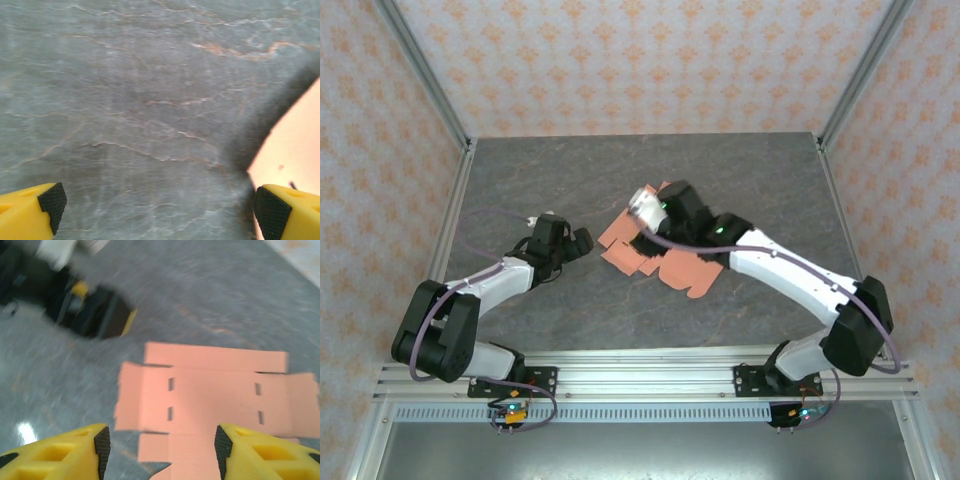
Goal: Fold the paper box
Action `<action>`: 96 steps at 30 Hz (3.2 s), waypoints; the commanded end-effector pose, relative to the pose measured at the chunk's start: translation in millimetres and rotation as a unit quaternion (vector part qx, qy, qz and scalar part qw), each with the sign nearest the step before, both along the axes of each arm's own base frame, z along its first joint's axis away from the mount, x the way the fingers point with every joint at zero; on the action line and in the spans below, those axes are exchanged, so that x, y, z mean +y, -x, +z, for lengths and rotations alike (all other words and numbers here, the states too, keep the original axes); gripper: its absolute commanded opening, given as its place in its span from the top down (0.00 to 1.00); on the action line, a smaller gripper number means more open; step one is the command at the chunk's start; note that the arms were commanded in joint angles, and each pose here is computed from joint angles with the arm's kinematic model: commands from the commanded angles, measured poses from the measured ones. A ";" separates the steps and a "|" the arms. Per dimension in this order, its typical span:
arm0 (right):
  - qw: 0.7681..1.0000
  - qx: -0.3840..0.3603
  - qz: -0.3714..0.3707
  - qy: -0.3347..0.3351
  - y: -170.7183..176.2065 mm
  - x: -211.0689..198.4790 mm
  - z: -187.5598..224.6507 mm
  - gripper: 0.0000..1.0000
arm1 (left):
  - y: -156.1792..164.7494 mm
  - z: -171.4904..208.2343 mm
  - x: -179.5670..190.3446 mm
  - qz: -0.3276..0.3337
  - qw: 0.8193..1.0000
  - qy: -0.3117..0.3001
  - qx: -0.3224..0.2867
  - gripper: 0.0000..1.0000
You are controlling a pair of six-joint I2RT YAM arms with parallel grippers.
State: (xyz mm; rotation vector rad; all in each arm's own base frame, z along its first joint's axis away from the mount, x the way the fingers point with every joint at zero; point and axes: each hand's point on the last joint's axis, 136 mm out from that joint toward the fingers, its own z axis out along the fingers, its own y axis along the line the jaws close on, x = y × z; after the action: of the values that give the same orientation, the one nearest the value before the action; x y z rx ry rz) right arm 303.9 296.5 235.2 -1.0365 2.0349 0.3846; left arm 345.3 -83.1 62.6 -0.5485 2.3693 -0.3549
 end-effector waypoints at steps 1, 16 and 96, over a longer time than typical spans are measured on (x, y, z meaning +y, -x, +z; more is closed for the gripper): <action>0.988 0.065 -0.133 -0.041 -43.5 -32.9 -7.8 0.41 | -12.2 17.5 -28.7 -0.052 0.995 0.067 -0.044 0.00; 0.943 0.196 -0.231 0.140 -138.9 -106.8 -124.5 0.15 | -10.1 3.4 -70.5 -0.088 0.990 0.111 -0.027 0.09; 0.921 0.110 -0.340 -0.155 -124.9 -137.2 -115.1 0.40 | -23.3 21.8 -67.9 -0.157 0.981 0.070 -0.091 1.00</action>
State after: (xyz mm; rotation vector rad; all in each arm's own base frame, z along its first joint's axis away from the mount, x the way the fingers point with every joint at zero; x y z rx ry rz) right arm 419.1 176.4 102.8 -0.1882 2.2854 0.5198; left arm 366.2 -156.4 67.0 -0.2413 2.3221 -0.7541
